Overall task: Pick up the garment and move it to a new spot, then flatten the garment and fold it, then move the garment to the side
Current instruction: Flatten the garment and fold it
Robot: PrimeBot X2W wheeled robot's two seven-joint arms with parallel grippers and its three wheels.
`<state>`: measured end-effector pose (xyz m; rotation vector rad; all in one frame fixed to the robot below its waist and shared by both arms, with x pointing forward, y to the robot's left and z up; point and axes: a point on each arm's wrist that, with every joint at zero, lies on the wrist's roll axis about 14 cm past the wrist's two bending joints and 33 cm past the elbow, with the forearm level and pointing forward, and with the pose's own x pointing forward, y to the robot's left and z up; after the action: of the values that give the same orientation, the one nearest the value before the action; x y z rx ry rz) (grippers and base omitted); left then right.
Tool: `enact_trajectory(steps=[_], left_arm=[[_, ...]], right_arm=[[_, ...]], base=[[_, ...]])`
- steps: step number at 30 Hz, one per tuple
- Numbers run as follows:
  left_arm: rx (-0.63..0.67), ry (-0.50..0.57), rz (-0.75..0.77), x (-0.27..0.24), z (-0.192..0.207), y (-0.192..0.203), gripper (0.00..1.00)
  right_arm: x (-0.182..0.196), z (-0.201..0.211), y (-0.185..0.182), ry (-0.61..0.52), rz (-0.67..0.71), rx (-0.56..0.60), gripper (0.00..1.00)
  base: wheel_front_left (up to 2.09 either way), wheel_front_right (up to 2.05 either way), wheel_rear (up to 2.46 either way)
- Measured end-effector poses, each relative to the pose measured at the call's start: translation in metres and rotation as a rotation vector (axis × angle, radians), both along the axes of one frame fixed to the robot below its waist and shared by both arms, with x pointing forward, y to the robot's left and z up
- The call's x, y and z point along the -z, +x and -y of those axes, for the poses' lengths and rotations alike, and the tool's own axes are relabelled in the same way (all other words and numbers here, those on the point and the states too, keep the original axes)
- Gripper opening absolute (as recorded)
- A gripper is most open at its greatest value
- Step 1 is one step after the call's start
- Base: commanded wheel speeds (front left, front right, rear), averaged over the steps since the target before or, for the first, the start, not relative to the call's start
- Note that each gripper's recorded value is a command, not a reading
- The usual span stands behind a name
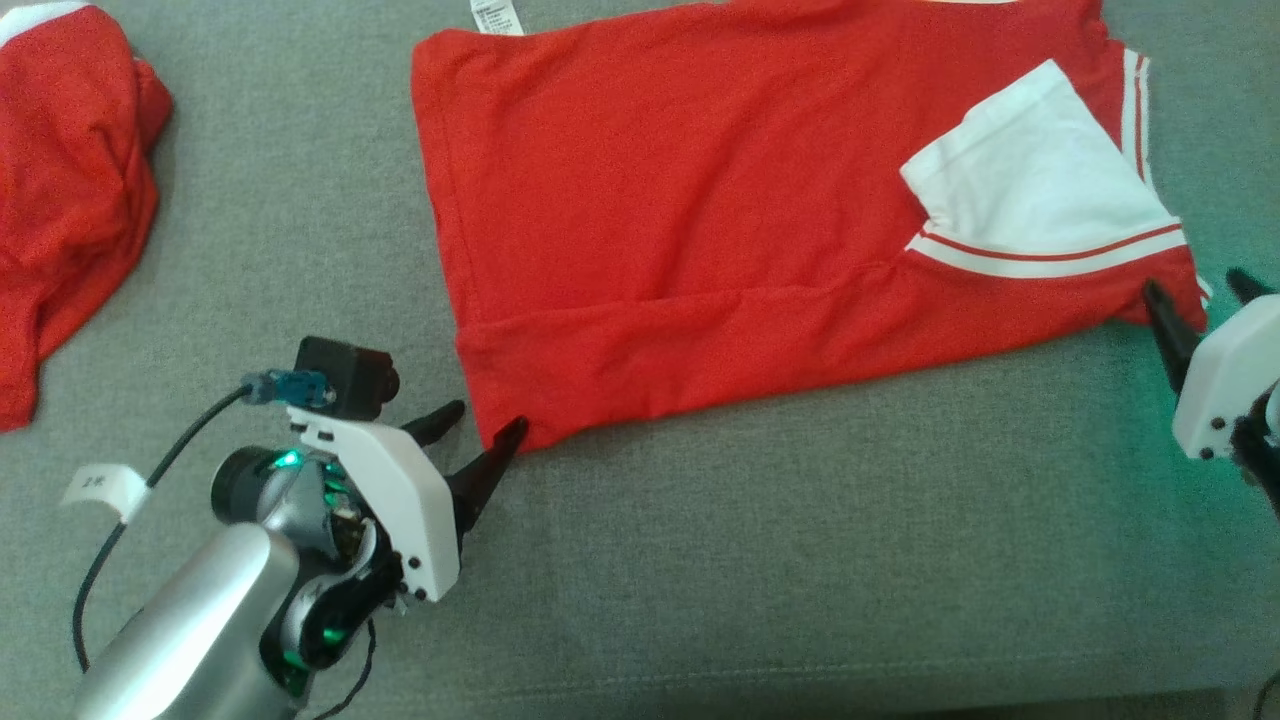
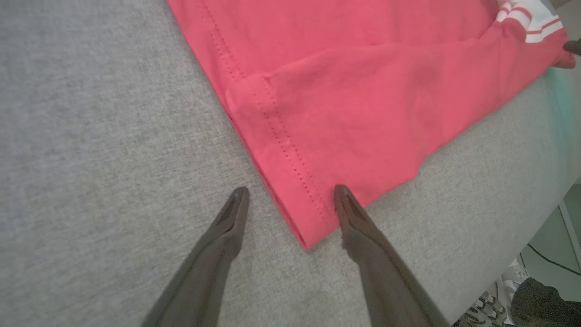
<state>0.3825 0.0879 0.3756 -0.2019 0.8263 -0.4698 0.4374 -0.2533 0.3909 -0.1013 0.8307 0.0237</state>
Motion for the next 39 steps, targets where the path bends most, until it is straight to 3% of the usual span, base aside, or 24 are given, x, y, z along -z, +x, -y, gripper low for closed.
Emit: enact_trajectory(steps=[6,15,16,17,18,19,20,29,39], left_arm=[[-0.005,-0.021,-0.016,0.003,0.002,0.005,1.0],[0.034,-0.029,-0.039,0.005,0.012,0.004,1.0],[0.042,-0.034,-0.05,0.006,0.013,0.002,0.94],[0.043,-0.036,-0.062,0.007,0.013,0.0,0.36],[0.046,-0.039,-0.066,0.008,0.014,0.0,0.0],[0.046,-0.037,-0.069,0.008,0.013,0.0,0.0],[0.055,-0.032,-0.077,0.01,0.013,-0.002,0.0],[0.065,-0.041,-0.102,0.002,0.0,-0.014,0.0],[0.115,-0.087,-0.205,-0.005,0.005,-0.077,0.0]], right_arm=[[0.024,0.003,-0.009,0.008,-0.11,0.016,1.0],[0.026,-0.002,-0.002,0.051,-0.141,0.025,1.0],[0.027,-0.004,-0.003,0.06,-0.152,0.025,1.0],[0.028,-0.005,-0.005,0.068,-0.165,0.023,1.0],[0.028,-0.006,-0.006,0.077,-0.175,0.022,0.93],[0.028,-0.007,-0.007,0.086,-0.182,0.021,0.33],[0.027,-0.008,-0.007,0.095,-0.181,0.021,0.0],[0.013,0.008,-0.028,0.125,-0.218,0.033,0.0],[0.017,0.015,-0.088,0.137,-0.369,0.024,0.0]], base=[[0.0,0.0,0.0],[0.0,0.0,0.0],[0.0,0.0,0.0],[0.0,0.0,0.0],[0.0,0.0,0.0],[0.0,0.0,0.0],[0.0,0.0,0.0],[0.0,0.0,0.0],[0.0,0.0,0.0]])
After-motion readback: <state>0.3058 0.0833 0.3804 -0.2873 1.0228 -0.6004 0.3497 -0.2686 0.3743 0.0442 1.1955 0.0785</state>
